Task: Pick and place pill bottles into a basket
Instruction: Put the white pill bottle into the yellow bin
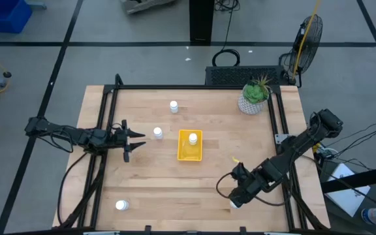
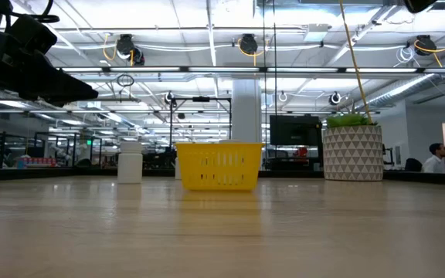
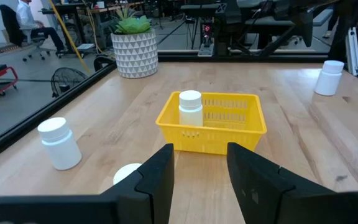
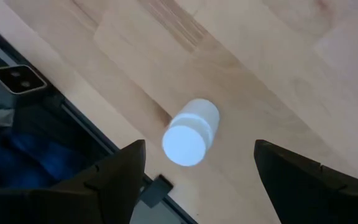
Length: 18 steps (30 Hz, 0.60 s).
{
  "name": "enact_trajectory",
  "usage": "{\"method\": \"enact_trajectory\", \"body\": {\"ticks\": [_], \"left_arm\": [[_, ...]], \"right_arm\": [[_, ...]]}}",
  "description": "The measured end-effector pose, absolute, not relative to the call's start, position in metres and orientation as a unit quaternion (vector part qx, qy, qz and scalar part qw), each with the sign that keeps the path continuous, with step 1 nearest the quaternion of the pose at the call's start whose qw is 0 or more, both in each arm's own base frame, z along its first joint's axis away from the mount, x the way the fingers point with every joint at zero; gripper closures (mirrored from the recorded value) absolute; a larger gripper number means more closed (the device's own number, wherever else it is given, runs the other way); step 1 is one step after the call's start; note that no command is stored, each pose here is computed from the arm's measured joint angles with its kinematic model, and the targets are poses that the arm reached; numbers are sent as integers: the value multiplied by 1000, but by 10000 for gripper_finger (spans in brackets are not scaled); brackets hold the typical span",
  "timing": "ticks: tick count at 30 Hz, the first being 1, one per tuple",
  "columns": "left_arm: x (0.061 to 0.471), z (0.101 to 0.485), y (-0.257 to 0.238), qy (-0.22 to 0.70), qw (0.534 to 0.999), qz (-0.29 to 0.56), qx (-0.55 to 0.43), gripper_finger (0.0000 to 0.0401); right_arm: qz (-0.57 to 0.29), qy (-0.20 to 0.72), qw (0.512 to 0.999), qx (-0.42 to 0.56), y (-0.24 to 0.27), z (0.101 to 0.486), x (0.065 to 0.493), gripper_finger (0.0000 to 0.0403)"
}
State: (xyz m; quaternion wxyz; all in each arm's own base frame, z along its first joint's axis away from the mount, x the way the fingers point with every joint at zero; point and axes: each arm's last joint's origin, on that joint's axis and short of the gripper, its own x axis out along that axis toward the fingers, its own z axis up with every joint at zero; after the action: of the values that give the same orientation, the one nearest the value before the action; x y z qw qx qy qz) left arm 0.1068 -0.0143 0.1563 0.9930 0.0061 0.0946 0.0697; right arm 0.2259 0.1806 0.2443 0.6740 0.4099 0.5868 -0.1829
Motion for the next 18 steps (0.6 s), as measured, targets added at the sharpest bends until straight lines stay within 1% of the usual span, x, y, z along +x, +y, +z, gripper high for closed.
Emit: {"method": "enact_trajectory", "body": {"ticks": [5,10,18], "left_arm": [[107,156,-14,94,993,70,2,249],[107,156,-14,94,993,70,1,249],[107,156,-14,94,993,70,1,249]], "right_arm": [[-185,590,671,409,190,237,227,108],[-178,604,657,414,198,228,233,108],[-194,625,652,384,207,234,241,108]]}}
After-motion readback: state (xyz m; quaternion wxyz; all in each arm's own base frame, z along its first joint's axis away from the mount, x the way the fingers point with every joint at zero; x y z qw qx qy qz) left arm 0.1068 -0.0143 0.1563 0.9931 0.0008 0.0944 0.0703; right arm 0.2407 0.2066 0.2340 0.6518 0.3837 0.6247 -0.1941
